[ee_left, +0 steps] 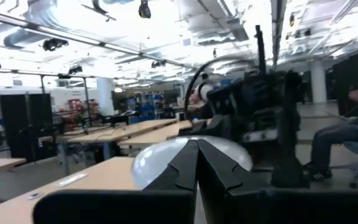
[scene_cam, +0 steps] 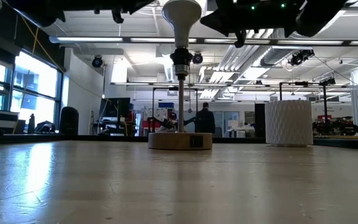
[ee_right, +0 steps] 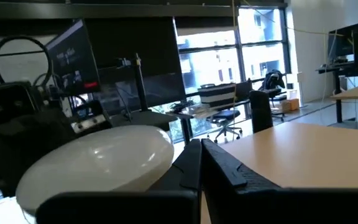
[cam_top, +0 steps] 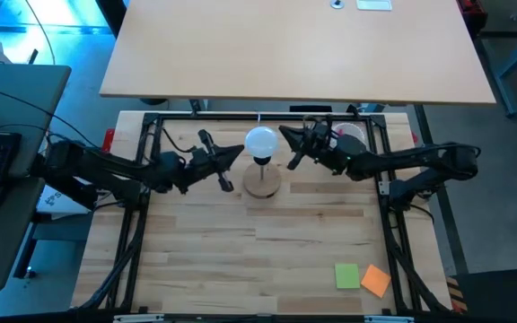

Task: Screw lightbulb
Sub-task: Insert the white lightbulb into the desk lamp

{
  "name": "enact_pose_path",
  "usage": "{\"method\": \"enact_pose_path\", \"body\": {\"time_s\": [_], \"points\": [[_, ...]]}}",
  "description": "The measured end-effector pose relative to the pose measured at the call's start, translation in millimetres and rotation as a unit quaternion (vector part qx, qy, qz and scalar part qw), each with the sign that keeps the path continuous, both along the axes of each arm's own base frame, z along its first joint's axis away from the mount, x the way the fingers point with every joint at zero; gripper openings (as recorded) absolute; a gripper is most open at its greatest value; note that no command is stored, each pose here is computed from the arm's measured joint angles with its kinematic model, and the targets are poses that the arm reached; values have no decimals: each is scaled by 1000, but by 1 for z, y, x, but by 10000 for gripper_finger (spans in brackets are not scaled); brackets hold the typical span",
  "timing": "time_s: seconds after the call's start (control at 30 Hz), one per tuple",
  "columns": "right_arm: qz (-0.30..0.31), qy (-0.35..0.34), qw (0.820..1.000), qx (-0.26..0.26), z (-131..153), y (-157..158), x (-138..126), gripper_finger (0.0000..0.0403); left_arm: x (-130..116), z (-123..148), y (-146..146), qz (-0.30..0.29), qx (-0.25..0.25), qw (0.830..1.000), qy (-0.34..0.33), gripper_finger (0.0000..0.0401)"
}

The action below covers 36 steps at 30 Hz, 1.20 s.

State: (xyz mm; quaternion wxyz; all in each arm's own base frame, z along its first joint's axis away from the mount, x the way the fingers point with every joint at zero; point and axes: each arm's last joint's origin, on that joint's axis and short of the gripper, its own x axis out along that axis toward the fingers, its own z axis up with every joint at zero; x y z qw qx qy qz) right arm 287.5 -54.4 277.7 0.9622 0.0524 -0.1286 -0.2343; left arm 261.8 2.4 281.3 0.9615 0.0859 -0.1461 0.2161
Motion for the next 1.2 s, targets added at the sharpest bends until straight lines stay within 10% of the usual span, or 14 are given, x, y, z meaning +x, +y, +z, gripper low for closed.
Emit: {"method": "enact_pose_path", "body": {"time_s": [0.53, 1.2], "points": [[46, 13, 999, -22, 12, 40, -1, 0, 9, -14, 43, 58, -17, 998, -1, 0], [2, 139, 990, 15, 3, 36, -17, 6, -31, 12, 18, 71, -2, 992, 103, 0]]}}
